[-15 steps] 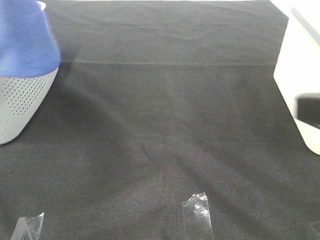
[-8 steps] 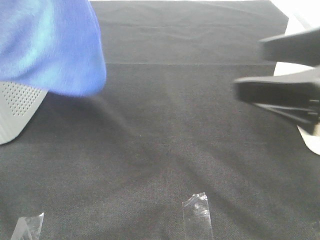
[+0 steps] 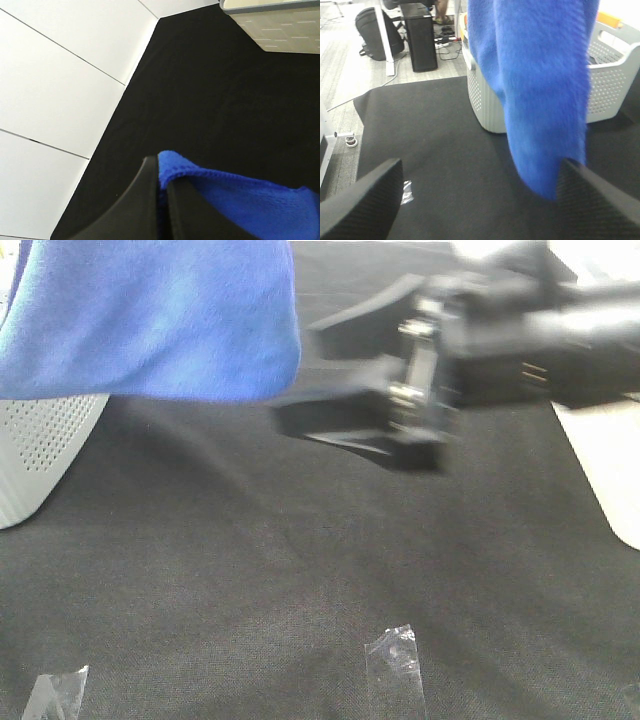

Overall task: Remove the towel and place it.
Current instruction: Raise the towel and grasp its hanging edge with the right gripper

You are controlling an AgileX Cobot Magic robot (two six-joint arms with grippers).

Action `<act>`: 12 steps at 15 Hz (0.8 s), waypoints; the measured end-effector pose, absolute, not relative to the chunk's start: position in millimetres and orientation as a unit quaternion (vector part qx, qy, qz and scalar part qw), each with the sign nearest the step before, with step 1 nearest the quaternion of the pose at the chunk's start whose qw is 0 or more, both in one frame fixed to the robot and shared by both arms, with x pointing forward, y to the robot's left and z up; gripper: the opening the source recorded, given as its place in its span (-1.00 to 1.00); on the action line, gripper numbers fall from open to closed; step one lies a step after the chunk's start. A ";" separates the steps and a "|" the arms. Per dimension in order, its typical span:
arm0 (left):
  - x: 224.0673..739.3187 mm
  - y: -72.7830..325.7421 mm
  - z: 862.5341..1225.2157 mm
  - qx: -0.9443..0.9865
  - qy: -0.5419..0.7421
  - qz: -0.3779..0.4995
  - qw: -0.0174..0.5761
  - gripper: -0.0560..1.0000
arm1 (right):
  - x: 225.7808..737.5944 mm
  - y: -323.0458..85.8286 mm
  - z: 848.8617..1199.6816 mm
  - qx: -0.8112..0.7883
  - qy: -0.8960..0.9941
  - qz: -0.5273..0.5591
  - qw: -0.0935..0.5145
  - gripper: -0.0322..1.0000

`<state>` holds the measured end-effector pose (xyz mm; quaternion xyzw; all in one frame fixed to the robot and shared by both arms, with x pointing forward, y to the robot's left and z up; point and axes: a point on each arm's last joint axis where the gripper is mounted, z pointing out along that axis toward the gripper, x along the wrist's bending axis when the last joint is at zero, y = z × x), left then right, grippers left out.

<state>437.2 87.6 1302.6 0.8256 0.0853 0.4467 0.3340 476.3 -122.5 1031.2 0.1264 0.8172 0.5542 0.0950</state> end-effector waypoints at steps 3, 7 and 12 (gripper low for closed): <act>436.7 86.6 1302.7 0.825 0.085 0.443 0.340 -0.89 | 501.2 -109.9 1031.0 0.123 0.815 0.558 0.093 0.66; 435.9 85.6 1302.2 0.827 0.085 0.436 0.345 -0.89 | 506.5 -101.6 1028.8 0.107 0.810 0.574 0.057 0.66; 437.2 87.0 1303.2 0.824 0.084 0.447 0.338 -0.89 | 484.2 -83.8 1026.1 0.039 0.825 0.564 0.012 0.24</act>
